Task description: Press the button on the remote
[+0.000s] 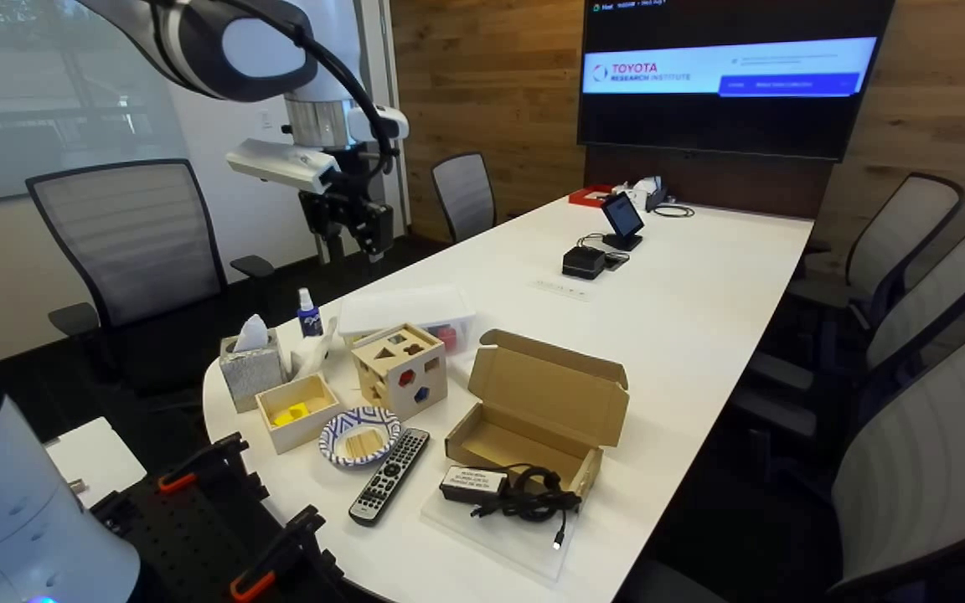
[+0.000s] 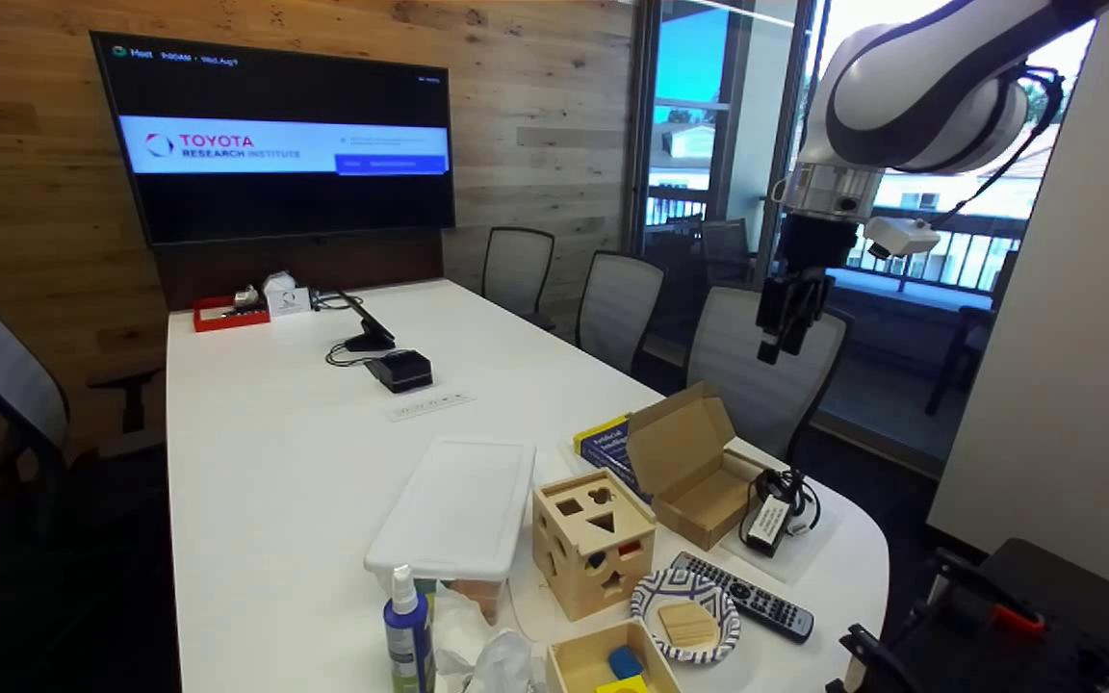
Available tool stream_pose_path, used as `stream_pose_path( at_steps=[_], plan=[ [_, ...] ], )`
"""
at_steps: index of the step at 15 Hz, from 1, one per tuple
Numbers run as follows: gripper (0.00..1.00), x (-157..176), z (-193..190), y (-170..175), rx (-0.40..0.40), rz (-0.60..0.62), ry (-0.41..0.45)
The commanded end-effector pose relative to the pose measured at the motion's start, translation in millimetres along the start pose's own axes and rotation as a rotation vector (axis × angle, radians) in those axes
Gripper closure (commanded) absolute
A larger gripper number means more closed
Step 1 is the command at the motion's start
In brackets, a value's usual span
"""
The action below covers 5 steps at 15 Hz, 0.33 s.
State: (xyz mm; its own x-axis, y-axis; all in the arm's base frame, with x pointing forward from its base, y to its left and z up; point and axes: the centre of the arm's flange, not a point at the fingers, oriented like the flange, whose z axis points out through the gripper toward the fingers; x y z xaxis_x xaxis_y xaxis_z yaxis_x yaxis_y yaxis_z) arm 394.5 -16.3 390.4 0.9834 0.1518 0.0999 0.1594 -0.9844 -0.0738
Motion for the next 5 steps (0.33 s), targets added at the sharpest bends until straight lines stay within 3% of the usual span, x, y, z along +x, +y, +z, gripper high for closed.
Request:
stream_pose_path(
  at_steps=[1, 5],
  plan=[
    [0.01, -1.4, -11.2, -2.4, 0.013, -0.017, -0.009],
    [0.00, -3.3, -8.7, -5.5, 0.007, -0.021, -0.007]
  ],
)
